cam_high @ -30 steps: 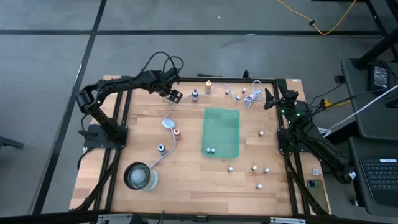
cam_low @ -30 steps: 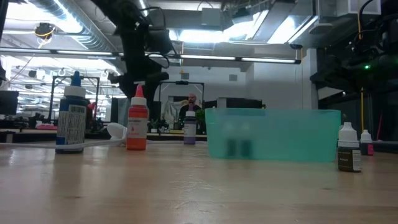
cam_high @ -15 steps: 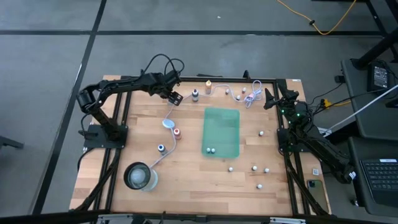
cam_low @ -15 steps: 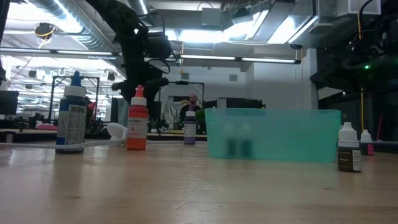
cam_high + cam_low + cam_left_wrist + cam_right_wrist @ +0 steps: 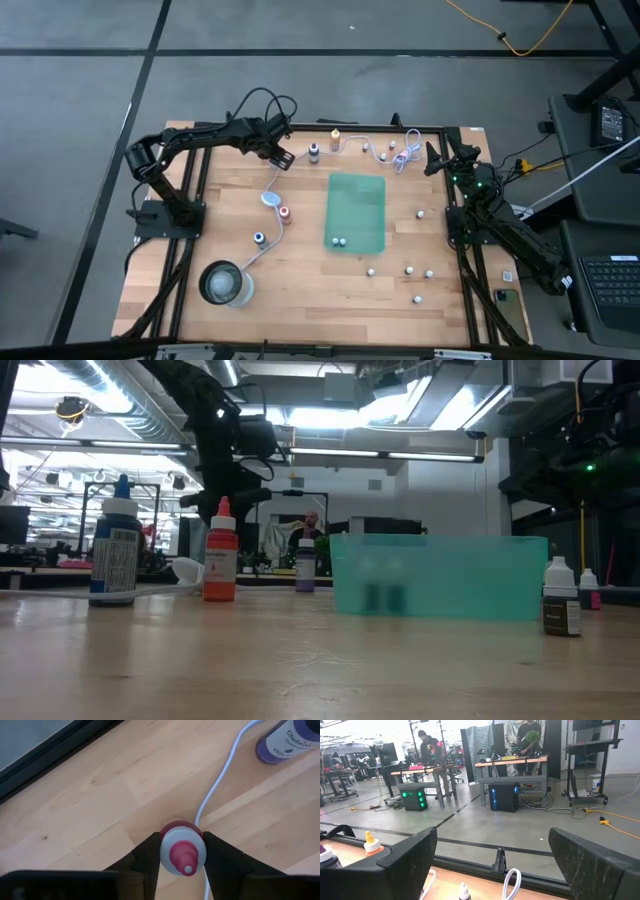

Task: Pick & Place food coloring
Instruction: Put the big pink food coloring bottle into the green bin

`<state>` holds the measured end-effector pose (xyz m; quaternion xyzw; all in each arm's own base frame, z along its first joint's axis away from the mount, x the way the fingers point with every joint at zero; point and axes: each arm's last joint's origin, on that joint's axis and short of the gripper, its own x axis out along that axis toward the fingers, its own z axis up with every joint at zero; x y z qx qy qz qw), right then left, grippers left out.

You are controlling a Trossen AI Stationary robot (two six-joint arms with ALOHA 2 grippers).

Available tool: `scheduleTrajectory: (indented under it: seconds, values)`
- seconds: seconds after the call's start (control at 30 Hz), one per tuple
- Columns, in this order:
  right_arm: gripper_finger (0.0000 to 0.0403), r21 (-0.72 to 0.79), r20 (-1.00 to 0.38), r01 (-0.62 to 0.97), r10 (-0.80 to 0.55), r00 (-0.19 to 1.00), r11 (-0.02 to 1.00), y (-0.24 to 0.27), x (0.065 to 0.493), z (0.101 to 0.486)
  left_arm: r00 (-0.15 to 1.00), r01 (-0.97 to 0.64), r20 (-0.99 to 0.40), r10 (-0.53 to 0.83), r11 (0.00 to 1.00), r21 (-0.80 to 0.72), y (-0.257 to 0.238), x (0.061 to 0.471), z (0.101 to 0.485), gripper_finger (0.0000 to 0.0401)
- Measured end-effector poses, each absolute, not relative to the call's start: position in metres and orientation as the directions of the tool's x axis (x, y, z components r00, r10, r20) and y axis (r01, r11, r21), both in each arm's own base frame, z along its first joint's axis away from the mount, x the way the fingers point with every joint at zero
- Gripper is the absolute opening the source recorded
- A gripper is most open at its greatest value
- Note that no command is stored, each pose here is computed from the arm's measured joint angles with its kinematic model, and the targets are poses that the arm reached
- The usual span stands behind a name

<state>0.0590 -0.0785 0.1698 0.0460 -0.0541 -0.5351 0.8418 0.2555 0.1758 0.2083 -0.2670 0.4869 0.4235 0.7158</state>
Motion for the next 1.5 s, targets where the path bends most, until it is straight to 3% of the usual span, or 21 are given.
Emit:
scheduleTrajectory:
  seconds: [0.67, 1.07, 1.5]
  values:
    - [0.0384, 0.135, 0.041, 0.896, -0.906, 0.421, 0.423, -0.079, 0.059, 0.17, 0.2, -0.861, -0.917, 0.346, 0.508, 0.004, 0.164, 0.241, 0.261, 0.0119]
    - [0.0384, 0.135, 0.042, 0.896, -0.906, 0.421, 0.423, -0.079, 0.059, 0.17, 0.305, -0.801, -0.903, 0.304, 0.594, -0.07, 0.125, 0.212, 0.305, 0.0116]
    - [0.0384, 0.135, 0.042, 0.896, -0.906, 0.421, 0.423, -0.079, 0.059, 0.17, 0.363, -0.669, -0.895, 0.259, 0.741, -0.057, 0.109, 0.256, 0.321, 0.0116]
